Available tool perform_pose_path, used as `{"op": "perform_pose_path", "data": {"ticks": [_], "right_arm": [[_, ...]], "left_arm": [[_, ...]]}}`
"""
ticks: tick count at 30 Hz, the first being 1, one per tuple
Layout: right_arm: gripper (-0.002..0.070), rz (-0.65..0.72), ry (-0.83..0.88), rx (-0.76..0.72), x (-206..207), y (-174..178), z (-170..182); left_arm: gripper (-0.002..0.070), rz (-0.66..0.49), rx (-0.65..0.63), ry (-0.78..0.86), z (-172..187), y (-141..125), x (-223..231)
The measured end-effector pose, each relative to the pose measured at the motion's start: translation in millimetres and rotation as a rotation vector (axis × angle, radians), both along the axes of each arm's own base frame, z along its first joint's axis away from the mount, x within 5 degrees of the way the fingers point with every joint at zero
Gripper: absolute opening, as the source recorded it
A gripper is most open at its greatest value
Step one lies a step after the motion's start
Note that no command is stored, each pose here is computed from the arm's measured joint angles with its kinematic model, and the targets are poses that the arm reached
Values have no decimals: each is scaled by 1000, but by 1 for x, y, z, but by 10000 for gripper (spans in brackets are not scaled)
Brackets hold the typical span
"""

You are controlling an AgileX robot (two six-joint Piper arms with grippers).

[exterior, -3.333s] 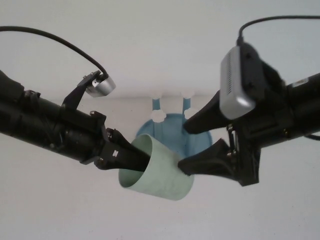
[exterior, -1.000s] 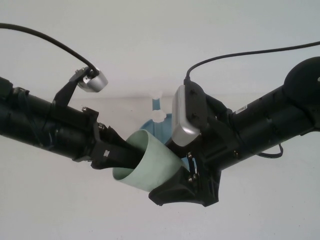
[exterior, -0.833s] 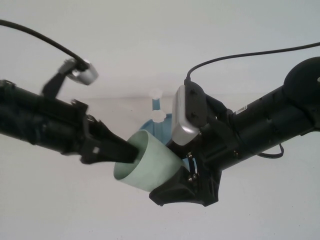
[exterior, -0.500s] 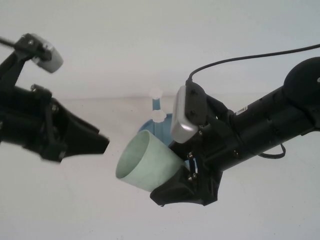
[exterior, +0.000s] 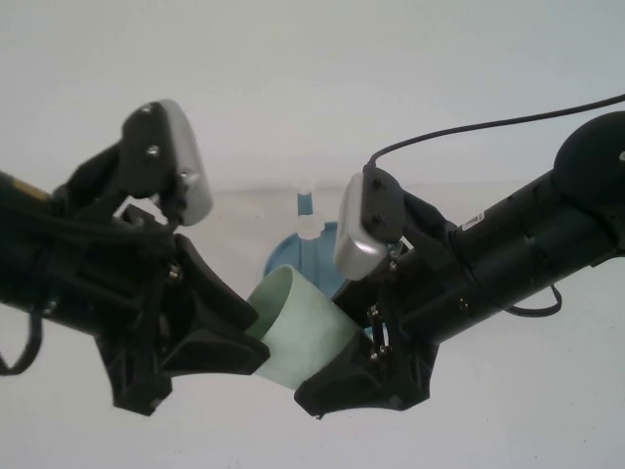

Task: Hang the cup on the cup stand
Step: Adjust the cup with two arms

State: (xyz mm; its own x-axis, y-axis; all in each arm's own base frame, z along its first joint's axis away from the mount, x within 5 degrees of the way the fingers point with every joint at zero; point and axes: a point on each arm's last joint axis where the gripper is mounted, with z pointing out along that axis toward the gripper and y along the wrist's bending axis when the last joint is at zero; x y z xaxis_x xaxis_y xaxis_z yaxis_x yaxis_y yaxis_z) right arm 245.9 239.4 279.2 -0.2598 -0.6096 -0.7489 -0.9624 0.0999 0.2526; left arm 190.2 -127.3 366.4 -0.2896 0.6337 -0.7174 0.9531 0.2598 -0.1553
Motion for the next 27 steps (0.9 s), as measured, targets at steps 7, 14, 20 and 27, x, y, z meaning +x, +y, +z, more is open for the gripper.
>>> {"op": "perform_pose_path", "data": {"ticks": [7, 14, 20, 27], "right_arm": [[590, 31, 7, 32, -3, 1, 2], [590, 31, 9, 113, -2, 6, 7], [590, 29, 12, 120, -2, 7, 7], [590, 13, 2, 118, 0, 7, 6]], "left_arm": [[279, -31, -42, 54, -10, -11, 12], [281, -45, -64, 80, -16, -15, 18], [251, -49, -65, 75, -16, -15, 18], [32, -73, -62, 65, -16, -15, 17]]}}
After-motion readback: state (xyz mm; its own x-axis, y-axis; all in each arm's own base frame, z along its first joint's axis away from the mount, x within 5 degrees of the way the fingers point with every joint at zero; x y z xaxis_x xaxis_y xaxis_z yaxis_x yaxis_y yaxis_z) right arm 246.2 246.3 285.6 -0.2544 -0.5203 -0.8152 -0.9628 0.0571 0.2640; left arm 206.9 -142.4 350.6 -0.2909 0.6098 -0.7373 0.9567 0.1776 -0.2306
